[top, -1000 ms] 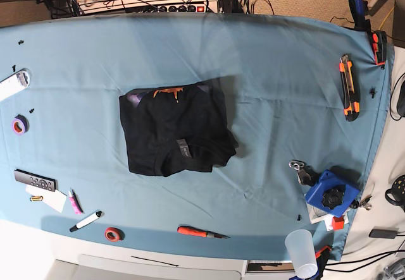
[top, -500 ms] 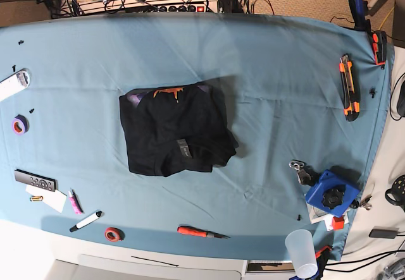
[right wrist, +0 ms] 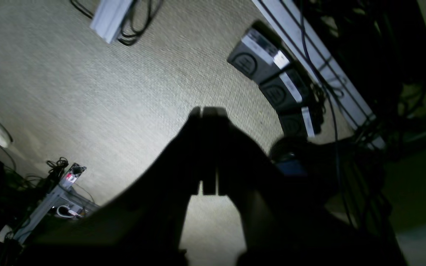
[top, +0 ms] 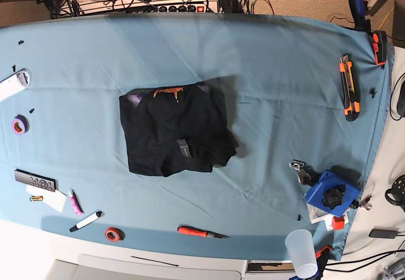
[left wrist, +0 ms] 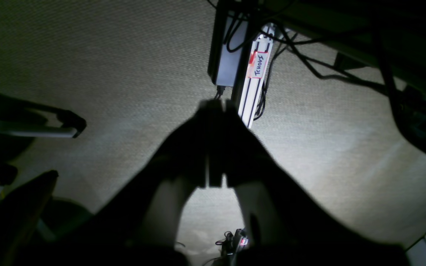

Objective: Layout the t-shirt on the table in an organized manner, then fold the t-shirt properly

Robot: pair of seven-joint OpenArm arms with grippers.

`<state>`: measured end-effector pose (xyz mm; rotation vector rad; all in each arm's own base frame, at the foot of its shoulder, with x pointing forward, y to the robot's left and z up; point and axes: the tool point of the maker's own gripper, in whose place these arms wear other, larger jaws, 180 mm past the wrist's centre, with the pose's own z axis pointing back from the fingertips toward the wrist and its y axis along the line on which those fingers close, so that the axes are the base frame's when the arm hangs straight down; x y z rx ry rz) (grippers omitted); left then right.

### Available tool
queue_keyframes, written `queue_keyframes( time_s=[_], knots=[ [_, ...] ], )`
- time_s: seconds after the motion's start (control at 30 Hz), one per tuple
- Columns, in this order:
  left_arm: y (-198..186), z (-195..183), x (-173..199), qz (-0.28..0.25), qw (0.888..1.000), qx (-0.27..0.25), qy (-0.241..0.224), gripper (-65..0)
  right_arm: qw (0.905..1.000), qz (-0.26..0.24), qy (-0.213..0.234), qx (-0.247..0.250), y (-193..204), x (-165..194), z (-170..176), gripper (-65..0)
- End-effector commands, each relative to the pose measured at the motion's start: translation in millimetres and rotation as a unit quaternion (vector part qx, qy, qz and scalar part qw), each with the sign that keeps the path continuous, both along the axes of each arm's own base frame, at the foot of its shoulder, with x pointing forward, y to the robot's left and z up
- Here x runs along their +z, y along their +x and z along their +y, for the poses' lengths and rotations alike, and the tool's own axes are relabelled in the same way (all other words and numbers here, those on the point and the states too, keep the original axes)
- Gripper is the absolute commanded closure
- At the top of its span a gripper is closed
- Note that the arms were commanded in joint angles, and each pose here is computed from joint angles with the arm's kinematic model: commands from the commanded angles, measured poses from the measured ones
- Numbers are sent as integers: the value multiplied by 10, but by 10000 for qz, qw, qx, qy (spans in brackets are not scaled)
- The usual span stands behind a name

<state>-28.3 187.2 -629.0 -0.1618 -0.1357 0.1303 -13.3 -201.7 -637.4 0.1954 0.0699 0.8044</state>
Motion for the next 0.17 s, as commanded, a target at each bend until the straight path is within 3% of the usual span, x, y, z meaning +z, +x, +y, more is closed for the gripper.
queue_keyframes(
  time_s=[0.0,0.13],
  knots=[
    [-10,51,18,-26,10000,-19,31,0,10000,-39,-13,26,37,14,-47,0],
    [53,57,27,-100,9999,-31,42,0,10000,-59,-11,51,70,18,-27,0]
  ],
)
